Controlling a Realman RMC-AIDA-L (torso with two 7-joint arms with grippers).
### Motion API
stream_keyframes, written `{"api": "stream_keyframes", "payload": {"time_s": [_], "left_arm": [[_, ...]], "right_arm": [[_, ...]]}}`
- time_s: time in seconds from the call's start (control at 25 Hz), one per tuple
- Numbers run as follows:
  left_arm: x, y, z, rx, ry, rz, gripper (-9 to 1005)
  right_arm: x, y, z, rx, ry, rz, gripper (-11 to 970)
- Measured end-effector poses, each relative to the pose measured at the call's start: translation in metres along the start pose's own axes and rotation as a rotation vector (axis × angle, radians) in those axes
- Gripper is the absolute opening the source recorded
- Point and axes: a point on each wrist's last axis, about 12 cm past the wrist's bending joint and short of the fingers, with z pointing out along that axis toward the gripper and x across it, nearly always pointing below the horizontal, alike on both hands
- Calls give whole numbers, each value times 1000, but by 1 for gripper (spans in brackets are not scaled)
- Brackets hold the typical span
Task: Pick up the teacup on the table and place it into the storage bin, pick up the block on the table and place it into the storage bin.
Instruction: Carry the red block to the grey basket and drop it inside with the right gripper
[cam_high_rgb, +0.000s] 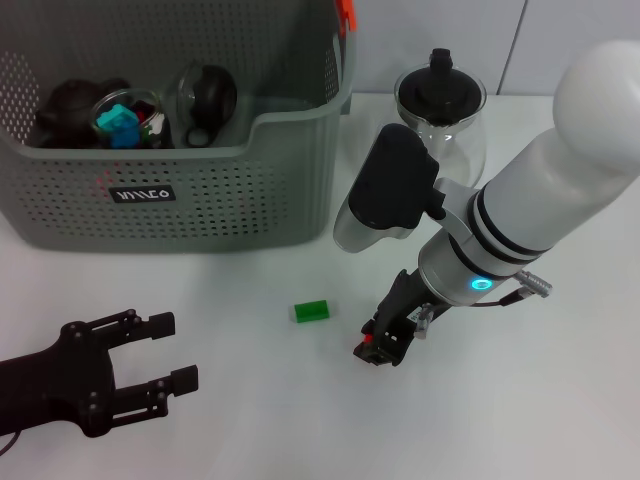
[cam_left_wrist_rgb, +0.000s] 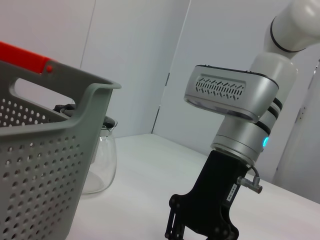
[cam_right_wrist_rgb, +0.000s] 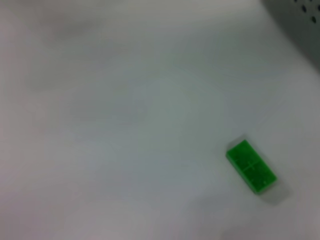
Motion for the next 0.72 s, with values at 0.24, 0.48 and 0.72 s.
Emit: {"api": "stream_keyframes", "payload": {"time_s": [0.24, 0.48, 0.72], "left_arm": [[0, 0, 0, 0, 0, 0, 704], [0, 0, 0, -1, -1, 0, 704], [0, 0, 0, 0, -2, 0, 703]], "right_arm": [[0, -1, -2, -6, -10, 15, 258], [-2, -1, -13, -45, -44, 38, 227], [-4, -2, -86, -58, -302, 48, 204]]}}
